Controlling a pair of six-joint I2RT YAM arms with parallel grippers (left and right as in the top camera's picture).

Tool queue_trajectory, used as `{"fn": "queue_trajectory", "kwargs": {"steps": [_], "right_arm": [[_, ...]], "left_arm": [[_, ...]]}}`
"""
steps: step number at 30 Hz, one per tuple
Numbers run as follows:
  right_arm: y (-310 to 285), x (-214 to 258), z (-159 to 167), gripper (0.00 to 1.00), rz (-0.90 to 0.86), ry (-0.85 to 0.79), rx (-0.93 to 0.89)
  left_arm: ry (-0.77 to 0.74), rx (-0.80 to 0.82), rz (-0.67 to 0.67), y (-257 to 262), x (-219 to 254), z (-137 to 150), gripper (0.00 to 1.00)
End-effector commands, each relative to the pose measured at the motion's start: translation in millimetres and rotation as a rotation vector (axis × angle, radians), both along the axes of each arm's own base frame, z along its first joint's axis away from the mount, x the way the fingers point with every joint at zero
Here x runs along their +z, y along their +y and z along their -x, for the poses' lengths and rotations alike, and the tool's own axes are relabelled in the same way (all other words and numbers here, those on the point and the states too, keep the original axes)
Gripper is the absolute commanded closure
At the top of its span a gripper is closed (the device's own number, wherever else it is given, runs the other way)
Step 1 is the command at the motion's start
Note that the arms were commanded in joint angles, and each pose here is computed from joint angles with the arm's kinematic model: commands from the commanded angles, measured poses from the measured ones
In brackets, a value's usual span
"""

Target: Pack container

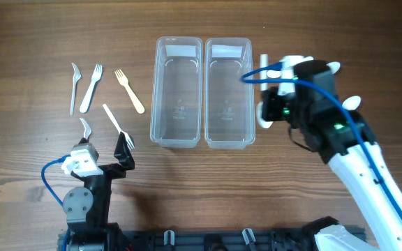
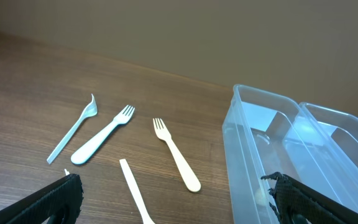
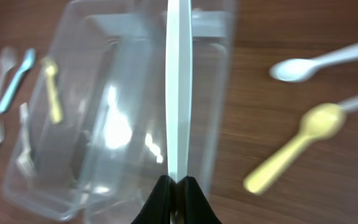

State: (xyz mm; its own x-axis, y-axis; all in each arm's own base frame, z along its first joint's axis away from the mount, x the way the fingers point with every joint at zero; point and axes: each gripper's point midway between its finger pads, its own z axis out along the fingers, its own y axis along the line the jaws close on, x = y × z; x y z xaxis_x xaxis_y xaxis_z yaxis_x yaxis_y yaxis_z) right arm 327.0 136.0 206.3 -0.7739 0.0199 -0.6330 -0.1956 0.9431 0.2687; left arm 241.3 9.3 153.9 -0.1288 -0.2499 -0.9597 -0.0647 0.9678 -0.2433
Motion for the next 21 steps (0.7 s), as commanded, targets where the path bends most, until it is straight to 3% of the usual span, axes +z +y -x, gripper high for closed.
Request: {"fn": "queue_trajectory", "kwargs": {"steps": [1, 4, 5, 6, 7, 11, 13, 14, 17, 21], "right_arm": [[46.9, -21.4, -3.5, 0.96, -0.009, 0.039, 0.130], [67.1, -66.0, -10.8, 0.96, 0.014, 0.134, 0.154], [68.8, -77.5, -12.5, 0.75, 0.022, 0.159, 0.155], [69.4, -82.3, -13.6, 0.48, 0.023, 0.169, 0.152], [70.1, -79.7, -15.2, 0.42, 0.017, 0.160, 0.150], [73.3, 9.3, -21.8, 0.37, -0.075, -0.026, 0.140], [51.6, 56.4, -17.2, 0.32, -0.116, -0.115, 0.004], [38.0, 64.9, -14.6, 0.31, -0.116, -0.131, -0.073], [-41.7, 71.0, 6.7, 0.40, -0.071, -0.117, -0.505], [-76.9, 57.1, 14.3, 0.17, -0.002, -0.081, -0.685]], "left_arm": [[-0.002, -0.002, -0.015, 0.5, -0.6, 0.2, 0.00], [-0.002, -0.003, -0.015, 0.5, -0.6, 0.2, 0.00], [-0.002, -0.002, -0.015, 0.5, -0.6, 0.2, 0.00], [-0.002, -0.003, -0.015, 0.5, -0.6, 0.2, 0.00], [-0.002, -0.002, -0.015, 0.5, -0.6, 0.2, 0.00], [-0.002, -0.003, -0.015, 0.5, -0.6, 0.2, 0.00], [-0.002, -0.003, -0.015, 0.5, -0.6, 0.2, 0.00], [-0.002, -0.002, -0.015, 0.5, -0.6, 0.2, 0.00], [-0.002, -0.003, -0.015, 0.5, -0.6, 0.2, 0.00], [-0.002, -0.002, -0.015, 0.5, -0.6, 0.2, 0.00]]}}
